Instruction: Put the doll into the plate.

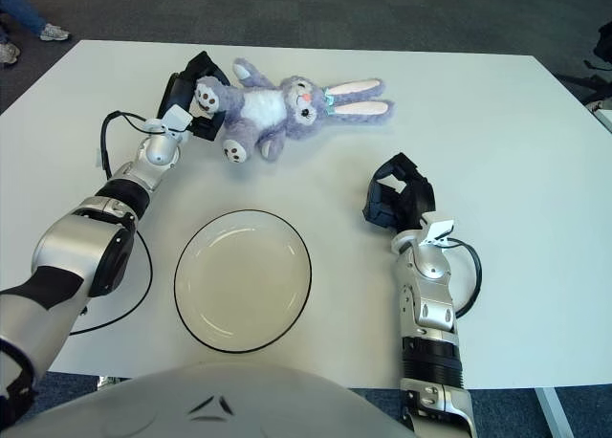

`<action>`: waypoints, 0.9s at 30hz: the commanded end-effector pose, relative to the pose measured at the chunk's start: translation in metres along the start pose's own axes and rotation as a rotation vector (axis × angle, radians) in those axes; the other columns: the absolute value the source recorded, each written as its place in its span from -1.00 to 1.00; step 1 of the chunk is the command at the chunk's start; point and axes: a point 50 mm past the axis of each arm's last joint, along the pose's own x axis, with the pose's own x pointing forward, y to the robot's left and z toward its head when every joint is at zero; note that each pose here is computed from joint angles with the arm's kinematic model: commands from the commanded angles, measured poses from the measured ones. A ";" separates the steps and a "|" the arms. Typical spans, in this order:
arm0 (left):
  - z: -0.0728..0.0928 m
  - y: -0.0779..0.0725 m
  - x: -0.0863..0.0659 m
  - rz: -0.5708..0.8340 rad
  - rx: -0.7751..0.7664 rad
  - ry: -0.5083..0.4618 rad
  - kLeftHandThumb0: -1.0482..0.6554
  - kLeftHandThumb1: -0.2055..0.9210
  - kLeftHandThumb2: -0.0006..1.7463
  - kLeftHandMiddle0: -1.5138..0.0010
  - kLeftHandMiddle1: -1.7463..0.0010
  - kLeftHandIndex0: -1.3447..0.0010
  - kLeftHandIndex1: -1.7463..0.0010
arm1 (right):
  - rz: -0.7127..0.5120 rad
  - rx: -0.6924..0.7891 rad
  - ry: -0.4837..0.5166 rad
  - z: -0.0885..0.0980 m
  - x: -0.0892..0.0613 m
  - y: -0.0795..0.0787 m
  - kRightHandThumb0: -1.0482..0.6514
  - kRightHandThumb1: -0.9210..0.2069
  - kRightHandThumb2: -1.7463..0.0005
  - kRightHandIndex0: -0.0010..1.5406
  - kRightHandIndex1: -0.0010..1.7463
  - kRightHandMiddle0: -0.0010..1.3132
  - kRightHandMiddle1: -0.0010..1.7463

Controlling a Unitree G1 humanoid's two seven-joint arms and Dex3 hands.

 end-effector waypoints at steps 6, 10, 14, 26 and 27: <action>0.001 0.022 -0.016 0.036 -0.050 -0.103 0.22 -0.33 0.55 -0.13 -0.54 0.15 -1.00 | -0.014 0.003 0.106 -0.020 -0.009 -0.002 -0.32 0.00 -0.44 0.54 1.00 -0.12 1.00; 0.002 0.030 -0.025 0.041 -0.073 -0.152 0.23 -0.30 0.50 -0.15 -0.43 0.13 -1.00 | -0.008 0.001 0.104 -0.020 -0.009 -0.002 -0.32 0.01 -0.45 0.54 1.00 -0.11 1.00; 0.003 0.034 -0.030 0.040 -0.087 -0.174 0.23 -0.29 0.48 -0.16 -0.39 0.12 -1.00 | -0.007 -0.002 0.104 -0.020 -0.008 -0.002 -0.32 0.01 -0.45 0.55 1.00 -0.11 1.00; 0.007 0.050 -0.050 0.070 -0.108 -0.233 0.23 -0.28 0.48 -0.13 -0.40 0.10 -1.00 | -0.005 -0.006 0.104 -0.019 -0.007 -0.002 -0.32 0.02 -0.46 0.55 1.00 -0.10 1.00; 0.007 0.050 -0.050 0.071 -0.109 -0.234 0.23 -0.28 0.48 -0.13 -0.40 0.10 -1.00 | -0.005 -0.007 0.105 -0.019 -0.007 -0.002 -0.32 0.02 -0.46 0.55 1.00 -0.10 1.00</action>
